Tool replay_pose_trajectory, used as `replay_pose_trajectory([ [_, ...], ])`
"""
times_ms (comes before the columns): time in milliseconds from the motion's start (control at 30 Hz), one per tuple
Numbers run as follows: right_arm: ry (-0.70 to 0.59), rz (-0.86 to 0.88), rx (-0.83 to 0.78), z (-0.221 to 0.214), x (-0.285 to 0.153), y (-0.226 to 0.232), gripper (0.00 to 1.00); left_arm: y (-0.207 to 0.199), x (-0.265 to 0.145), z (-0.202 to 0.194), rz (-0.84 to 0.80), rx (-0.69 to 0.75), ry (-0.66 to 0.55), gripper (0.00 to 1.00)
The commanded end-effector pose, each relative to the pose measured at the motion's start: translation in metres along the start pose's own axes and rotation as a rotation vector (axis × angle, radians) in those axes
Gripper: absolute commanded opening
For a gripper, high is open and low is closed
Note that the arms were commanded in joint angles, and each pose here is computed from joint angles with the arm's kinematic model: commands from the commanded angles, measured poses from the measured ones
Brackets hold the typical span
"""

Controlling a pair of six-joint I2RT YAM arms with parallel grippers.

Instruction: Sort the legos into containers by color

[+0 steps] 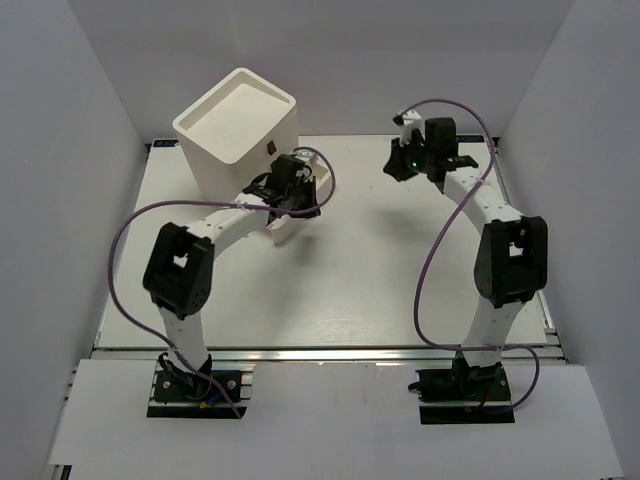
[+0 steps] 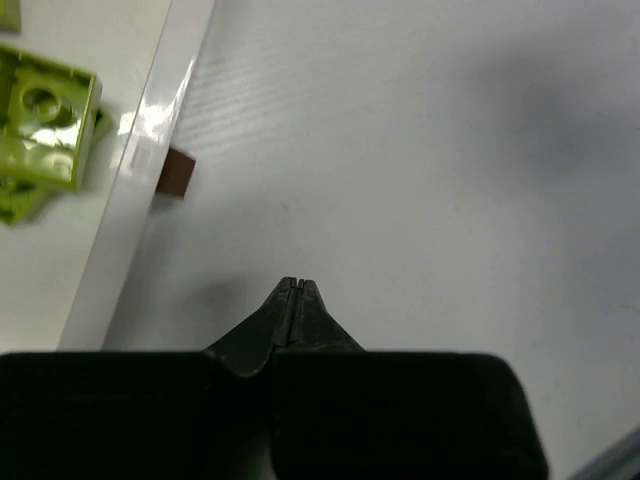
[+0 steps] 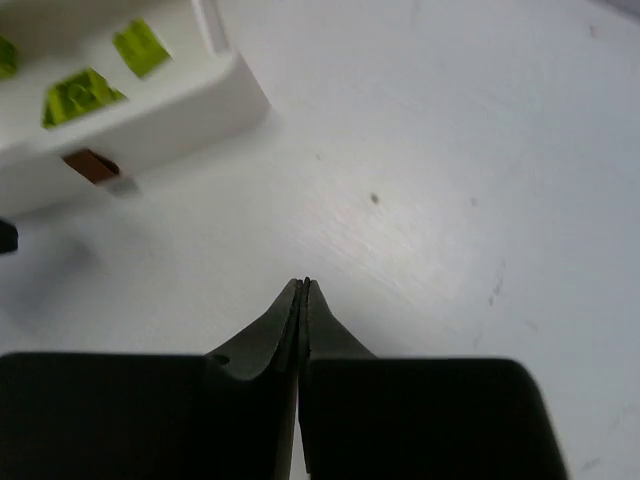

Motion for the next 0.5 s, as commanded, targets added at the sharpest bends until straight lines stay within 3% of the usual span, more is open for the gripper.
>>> replay_pose_trajectory([
  [0,-0.025,-0.039,-0.010,-0.005,-0.025,-0.005,0.00,-0.007,0.015,0.018,0.072,0.139,0.020,0.07],
  [33,-0.026,-0.048,-0.007,-0.007,-0.029,-0.009,0.00,-0.004,0.029,0.011,0.109,0.157,0.064,0.07],
  [67,-0.021,-0.053,-0.008,-0.010,-0.033,-0.010,0.00,-0.004,0.032,0.025,0.160,0.188,0.024,0.08],
  [233,-0.006,-0.048,0.043,-0.016,-0.038,-0.020,0.00,0.006,0.058,0.025,0.350,0.282,0.062,0.18],
  [400,-0.001,-0.038,0.050,-0.015,-0.039,-0.026,0.00,0.021,0.071,0.027,0.586,0.319,0.056,0.56],
  [467,0.005,-0.035,0.049,-0.015,-0.038,-0.029,0.00,0.022,0.071,0.028,0.599,0.321,0.042,0.65],
])
Point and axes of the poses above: each gripper's point midway between its finger pads, its own x axis out along the fingers, its own y axis along the line the jaws close on, z = x × y, the point moved 10 cm from there along -x, back along the fingers, and after that the axes turned 1 degree about -x, right-handed, at the moved point
